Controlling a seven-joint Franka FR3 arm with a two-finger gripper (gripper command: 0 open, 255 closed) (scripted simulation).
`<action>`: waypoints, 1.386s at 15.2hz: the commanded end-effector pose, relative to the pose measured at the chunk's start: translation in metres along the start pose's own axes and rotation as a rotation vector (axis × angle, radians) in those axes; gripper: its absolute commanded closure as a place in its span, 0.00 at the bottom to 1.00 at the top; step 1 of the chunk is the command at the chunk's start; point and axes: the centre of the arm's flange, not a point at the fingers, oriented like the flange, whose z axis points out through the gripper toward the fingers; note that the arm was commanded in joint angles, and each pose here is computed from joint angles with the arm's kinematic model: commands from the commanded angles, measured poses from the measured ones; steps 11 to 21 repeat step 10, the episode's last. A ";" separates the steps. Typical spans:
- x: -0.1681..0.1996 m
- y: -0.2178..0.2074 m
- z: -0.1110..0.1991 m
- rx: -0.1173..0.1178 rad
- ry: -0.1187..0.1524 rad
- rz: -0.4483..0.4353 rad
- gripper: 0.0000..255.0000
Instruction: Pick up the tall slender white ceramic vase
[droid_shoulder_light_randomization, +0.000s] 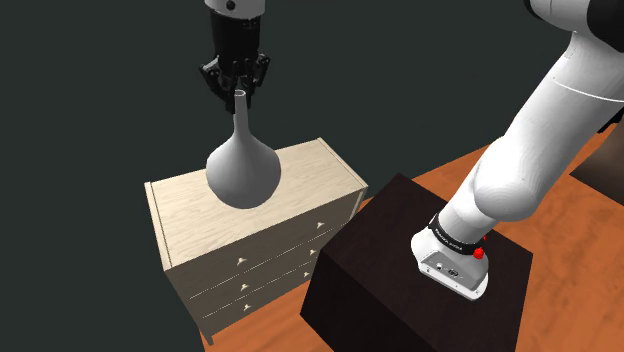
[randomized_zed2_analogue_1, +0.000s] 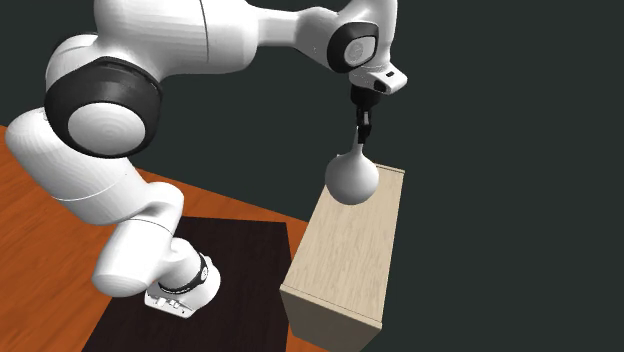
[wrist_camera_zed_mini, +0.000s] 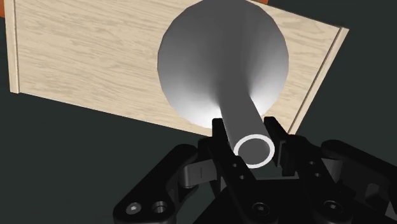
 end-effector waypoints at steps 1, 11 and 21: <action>0.000 0.000 -0.011 0.000 0.001 0.000 1.00; 0.003 0.000 -0.048 0.000 0.001 0.000 1.00; 0.003 0.000 -0.048 0.000 0.001 0.000 1.00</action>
